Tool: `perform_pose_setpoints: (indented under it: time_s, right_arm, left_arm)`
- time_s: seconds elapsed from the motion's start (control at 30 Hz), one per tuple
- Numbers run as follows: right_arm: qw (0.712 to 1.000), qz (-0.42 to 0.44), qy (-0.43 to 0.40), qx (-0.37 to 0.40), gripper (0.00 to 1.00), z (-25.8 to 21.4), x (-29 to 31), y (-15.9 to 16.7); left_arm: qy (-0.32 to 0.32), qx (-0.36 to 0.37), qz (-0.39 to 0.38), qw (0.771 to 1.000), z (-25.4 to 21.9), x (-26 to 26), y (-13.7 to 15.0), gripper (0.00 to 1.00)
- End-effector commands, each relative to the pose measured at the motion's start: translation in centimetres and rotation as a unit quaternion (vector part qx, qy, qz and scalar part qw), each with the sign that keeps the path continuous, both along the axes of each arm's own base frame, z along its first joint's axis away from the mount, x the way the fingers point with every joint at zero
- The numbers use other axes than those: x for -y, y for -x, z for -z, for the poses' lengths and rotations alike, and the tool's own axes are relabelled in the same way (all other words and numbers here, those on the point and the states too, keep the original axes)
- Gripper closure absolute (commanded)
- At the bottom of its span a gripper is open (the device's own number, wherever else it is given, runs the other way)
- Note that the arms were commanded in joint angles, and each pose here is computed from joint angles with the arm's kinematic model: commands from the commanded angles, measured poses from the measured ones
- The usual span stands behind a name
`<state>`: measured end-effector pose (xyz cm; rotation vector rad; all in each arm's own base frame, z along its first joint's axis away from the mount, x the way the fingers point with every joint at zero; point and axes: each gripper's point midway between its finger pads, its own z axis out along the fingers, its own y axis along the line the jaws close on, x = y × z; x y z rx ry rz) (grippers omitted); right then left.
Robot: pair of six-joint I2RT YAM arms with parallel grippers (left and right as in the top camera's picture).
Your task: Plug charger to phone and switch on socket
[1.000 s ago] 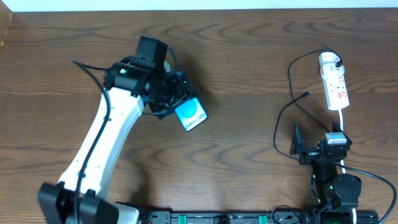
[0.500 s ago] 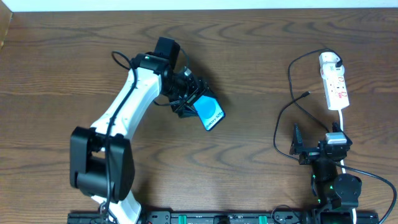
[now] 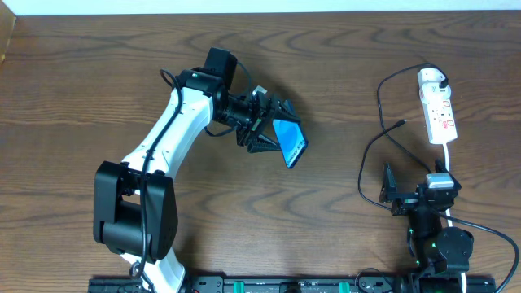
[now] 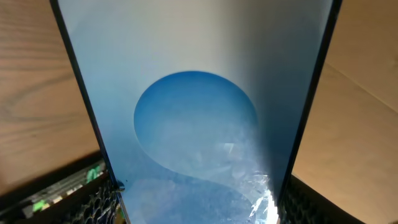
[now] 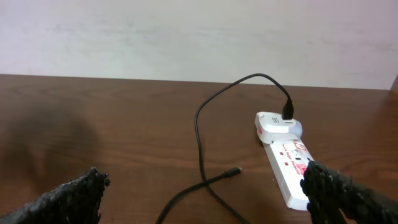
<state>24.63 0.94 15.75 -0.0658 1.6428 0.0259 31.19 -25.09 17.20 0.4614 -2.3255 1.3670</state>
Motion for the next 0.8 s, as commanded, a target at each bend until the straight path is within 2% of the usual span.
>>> perform_pose_setpoints:
  time_s: [0.0,0.5,0.77]
  right_arm:
    - [1.000,0.005,0.006,-0.003,0.01,0.2,0.3,0.0]
    - [1.000,0.005,0.006,-0.002,0.01,0.2,0.3,0.0]
    - [1.000,-0.021,-0.019,-0.001,0.01,0.0,-0.7,0.0]
  left_arm:
    - [0.045,-0.010,0.001,0.999,-2.0,0.3,0.2,0.32]
    - [0.045,-0.008,-0.033,0.998,-2.0,-1.9,-1.5,0.32]
    - [0.045,-0.007,-0.043,0.998,-2.0,-2.5,-2.0,0.32]
